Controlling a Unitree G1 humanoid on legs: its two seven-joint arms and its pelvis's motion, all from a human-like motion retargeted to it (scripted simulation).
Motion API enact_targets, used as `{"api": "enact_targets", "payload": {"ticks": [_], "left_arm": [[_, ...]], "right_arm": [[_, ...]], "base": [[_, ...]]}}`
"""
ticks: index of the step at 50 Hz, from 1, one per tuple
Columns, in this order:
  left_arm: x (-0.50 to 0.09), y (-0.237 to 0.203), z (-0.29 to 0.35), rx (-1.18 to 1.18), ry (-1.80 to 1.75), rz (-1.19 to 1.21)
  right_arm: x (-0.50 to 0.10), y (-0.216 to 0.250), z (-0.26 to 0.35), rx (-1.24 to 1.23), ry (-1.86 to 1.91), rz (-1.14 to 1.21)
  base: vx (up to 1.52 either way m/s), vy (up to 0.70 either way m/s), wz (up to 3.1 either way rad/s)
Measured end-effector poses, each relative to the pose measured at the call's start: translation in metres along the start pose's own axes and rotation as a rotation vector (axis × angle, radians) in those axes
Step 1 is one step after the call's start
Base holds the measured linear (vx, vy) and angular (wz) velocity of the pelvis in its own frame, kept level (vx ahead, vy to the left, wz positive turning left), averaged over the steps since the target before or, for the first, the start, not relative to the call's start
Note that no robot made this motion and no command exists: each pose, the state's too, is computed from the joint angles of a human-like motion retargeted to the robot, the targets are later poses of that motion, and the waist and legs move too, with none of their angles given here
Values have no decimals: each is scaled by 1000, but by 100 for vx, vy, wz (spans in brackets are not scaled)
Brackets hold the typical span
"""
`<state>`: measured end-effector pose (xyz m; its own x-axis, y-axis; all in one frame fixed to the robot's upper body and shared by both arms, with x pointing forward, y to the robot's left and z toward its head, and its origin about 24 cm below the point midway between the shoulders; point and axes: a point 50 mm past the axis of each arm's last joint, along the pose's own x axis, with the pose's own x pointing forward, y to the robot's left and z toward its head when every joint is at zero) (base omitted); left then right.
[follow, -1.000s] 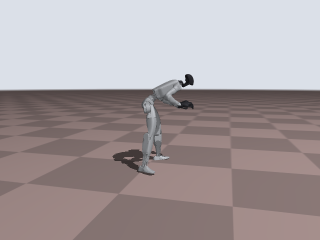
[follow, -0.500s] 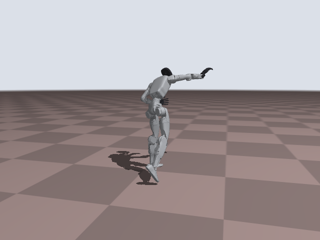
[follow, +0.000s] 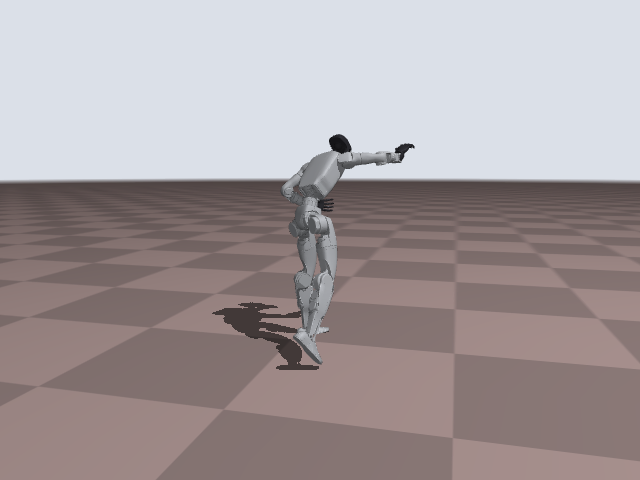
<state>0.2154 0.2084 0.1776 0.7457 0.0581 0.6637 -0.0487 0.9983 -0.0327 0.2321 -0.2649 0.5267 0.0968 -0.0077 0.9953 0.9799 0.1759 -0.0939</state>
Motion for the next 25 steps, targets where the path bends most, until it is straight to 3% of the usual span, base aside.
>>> {"api": "enact_targets", "payload": {"ticks": [5,9,15,20,25], "left_arm": [[-21,-12,-6,-326,72,147],[-29,-8,-5,-467,107,227],[-41,-9,-1,-549,170,269],[-43,-16,-2,-697,236,226],[-50,-23,-5,-695,310,208]], "right_arm": [[-79,-6,117,82,-681,-10],[-167,-20,159,364,-866,-5],[-251,6,169,931,-387,218],[-279,28,155,975,13,210],[-286,39,140,852,172,192]], "base": [[-18,24,-32],[-18,3,-80],[-26,-3,-127],[-29,-10,-137],[-26,-6,-87]]}}
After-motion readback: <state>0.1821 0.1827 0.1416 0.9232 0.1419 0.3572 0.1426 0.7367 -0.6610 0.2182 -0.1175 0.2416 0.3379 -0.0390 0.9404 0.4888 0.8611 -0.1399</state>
